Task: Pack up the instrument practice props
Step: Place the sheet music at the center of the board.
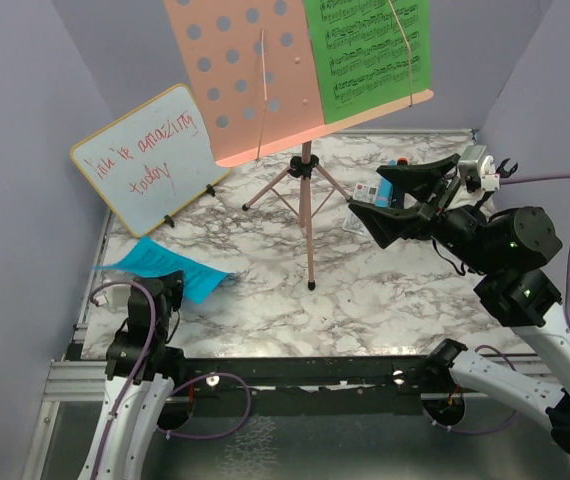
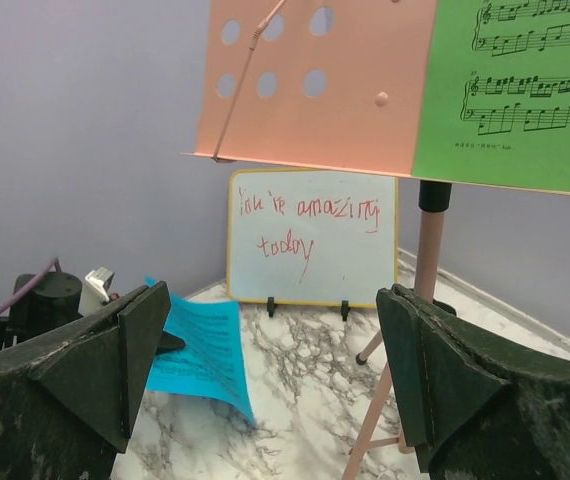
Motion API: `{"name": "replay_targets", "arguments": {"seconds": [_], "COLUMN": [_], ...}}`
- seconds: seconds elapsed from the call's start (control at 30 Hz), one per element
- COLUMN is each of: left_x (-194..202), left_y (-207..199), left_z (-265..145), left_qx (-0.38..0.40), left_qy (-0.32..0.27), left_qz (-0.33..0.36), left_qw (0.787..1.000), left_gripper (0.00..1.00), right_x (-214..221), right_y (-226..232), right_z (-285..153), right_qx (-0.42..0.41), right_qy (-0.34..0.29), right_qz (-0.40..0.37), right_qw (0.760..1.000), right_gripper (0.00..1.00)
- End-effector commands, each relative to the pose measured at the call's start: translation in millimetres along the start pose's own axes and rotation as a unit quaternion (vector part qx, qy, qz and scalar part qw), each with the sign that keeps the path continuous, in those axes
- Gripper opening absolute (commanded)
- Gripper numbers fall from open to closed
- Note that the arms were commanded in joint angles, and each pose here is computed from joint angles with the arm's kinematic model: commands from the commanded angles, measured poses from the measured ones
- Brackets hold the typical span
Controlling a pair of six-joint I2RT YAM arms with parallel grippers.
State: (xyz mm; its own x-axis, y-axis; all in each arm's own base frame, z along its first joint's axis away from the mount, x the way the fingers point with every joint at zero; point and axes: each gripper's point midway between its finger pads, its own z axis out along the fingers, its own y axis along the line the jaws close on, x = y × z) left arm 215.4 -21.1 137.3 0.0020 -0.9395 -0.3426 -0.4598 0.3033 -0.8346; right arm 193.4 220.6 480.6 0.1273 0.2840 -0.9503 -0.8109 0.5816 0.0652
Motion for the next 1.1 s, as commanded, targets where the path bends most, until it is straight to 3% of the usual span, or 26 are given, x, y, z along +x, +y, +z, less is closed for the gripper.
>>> {"name": "replay_targets", "arguments": {"seconds": [0.0,0.2,1.07], "left_x": [-4.3,-12.0,-20.9], "left_y": [37.9,54.7,86.5], "left_z": [11.5,15.4,28.8], "left_qx": [-0.059,-0.069,-0.090], "left_qy": [-0.040,-0.076,-0.131], "left_qz": [-0.083,-0.126,-0.137], "left_qw": [0.994,0.987,0.978], "left_gripper": [0.00,0.00,0.01], "right_x": [-2.6,-5.5,-2.6], "right_y": [-0.2,-0.4,1.0], "right_z": [-6.2,-9.5,-9.5], "right_qx": [0.002,0.005,0.001], "right_qy": [-0.006,-0.009,-0.007], "right_qz": [-0.008,-0.009,-0.007], "right_qw": [1.000,1.000,1.000], "right_gripper": [0.94,0.94,0.93]}}
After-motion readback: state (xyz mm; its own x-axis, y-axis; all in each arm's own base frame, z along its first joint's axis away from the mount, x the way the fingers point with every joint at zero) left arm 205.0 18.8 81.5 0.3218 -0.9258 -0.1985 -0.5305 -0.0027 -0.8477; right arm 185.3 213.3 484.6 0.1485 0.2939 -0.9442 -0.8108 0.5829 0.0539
